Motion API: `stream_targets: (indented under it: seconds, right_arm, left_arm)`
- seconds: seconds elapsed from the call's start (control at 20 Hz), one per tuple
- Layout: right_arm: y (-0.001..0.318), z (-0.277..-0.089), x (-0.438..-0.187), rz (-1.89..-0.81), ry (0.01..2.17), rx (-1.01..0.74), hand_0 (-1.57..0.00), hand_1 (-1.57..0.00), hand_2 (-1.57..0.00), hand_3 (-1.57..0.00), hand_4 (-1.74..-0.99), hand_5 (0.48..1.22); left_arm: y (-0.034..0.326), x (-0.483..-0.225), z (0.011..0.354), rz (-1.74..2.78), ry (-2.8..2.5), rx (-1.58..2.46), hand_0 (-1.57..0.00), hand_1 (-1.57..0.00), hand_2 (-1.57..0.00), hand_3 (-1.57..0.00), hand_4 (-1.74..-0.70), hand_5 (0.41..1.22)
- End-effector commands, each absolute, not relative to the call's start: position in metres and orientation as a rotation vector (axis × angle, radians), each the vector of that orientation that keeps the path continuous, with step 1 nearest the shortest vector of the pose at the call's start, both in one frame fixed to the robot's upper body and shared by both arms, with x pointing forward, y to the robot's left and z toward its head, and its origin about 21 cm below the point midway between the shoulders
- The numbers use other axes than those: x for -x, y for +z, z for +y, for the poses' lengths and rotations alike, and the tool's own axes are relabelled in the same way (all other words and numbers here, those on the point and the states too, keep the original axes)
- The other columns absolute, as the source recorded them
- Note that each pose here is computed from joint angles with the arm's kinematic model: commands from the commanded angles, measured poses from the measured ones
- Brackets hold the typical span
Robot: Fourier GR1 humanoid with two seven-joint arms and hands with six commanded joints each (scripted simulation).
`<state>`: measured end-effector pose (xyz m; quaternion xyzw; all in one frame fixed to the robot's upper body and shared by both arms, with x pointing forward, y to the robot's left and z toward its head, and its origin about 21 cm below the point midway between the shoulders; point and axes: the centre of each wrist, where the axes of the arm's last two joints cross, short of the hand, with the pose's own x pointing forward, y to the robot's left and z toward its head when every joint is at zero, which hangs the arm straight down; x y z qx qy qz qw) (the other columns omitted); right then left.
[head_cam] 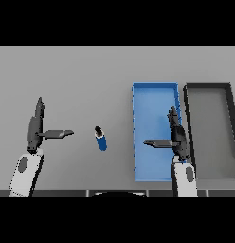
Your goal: Pick up the blue pipe and place it into the blue bin.
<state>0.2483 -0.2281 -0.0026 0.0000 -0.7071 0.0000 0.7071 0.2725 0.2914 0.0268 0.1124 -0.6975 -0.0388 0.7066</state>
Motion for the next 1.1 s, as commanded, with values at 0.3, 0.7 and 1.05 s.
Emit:
stream_targets:
  seconds: [0.3,0.7,1.05]
  right_arm:
    - [0.004,-0.233,-0.25,-1.624,0.167,0.068,0.0,0.0,0.0,0.0,-1.21,0.594]
    - [0.013,-0.235,-0.238,-1.656,0.417,0.161,0.0,0.0,0.0,0.0,-1.182,0.583]
    - [0.019,-0.233,-0.237,-1.662,0.385,0.114,0.0,0.0,0.0,0.0,-1.225,0.58]
  left_arm:
    - [0.036,-0.276,0.305,-1.576,-0.27,-0.19,0.0,0.0,0.0,0.0,-0.97,0.594]
    - [0.037,-0.266,0.325,-1.569,-0.572,-0.031,0.0,0.0,0.0,0.0,-0.97,0.59]
    - [0.047,-0.238,0.292,-1.433,-0.805,0.126,0.0,0.0,0.0,0.0,-1.02,0.512]
